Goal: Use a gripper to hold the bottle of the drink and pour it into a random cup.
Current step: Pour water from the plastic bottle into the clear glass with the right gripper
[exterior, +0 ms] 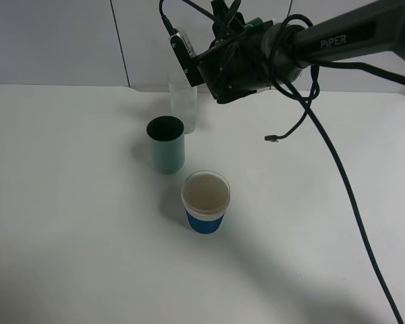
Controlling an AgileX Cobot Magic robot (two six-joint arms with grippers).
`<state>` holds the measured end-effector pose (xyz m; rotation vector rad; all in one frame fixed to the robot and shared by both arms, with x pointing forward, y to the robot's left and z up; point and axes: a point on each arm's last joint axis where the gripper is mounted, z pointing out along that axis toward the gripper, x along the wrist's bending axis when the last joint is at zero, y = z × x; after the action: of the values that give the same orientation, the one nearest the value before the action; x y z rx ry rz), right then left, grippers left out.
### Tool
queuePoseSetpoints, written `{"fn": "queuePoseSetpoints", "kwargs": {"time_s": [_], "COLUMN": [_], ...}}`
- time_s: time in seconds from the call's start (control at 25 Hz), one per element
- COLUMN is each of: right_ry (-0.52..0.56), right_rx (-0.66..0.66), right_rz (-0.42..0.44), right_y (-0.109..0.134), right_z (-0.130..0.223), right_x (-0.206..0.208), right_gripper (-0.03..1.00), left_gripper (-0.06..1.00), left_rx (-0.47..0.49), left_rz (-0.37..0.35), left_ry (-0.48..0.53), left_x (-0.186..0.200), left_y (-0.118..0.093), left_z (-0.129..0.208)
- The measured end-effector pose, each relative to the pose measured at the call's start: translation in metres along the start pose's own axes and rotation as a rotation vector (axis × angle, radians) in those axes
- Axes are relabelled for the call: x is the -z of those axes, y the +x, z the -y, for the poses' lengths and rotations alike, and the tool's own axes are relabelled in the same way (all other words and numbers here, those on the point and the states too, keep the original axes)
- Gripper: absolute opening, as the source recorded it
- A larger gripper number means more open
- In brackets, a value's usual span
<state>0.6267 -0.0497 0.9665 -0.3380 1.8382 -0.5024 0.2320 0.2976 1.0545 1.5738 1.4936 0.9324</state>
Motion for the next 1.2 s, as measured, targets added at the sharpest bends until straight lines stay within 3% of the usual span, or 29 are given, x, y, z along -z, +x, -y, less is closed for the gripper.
{"fn": "queuePoseSetpoints", "kwargs": {"time_s": [0.52, 0.92, 1.2], "right_ry": [0.018, 0.101, 0.106], "right_rx": [-0.214, -0.668, -0.899], "right_rz": [0.002, 0.034, -0.028], "right_y": [0.0, -0.001, -0.008], "right_z": [0.002, 0.011, 0.02], "right_x": [0.0, 0.001, 0.009], "right_gripper": [0.56, 0.56, 0.56], "left_gripper": [0.99, 0.99, 0.99], "left_rx": [0.0, 0.0, 0.0], "left_rz": [0.0, 0.0, 0.0], "left_ry": [0.0, 0.0, 0.0], "left_x": [0.0, 0.0, 0.0], "left_y": [0.0, 0.0, 0.0], "left_z": [0.0, 0.0, 0.0]}}
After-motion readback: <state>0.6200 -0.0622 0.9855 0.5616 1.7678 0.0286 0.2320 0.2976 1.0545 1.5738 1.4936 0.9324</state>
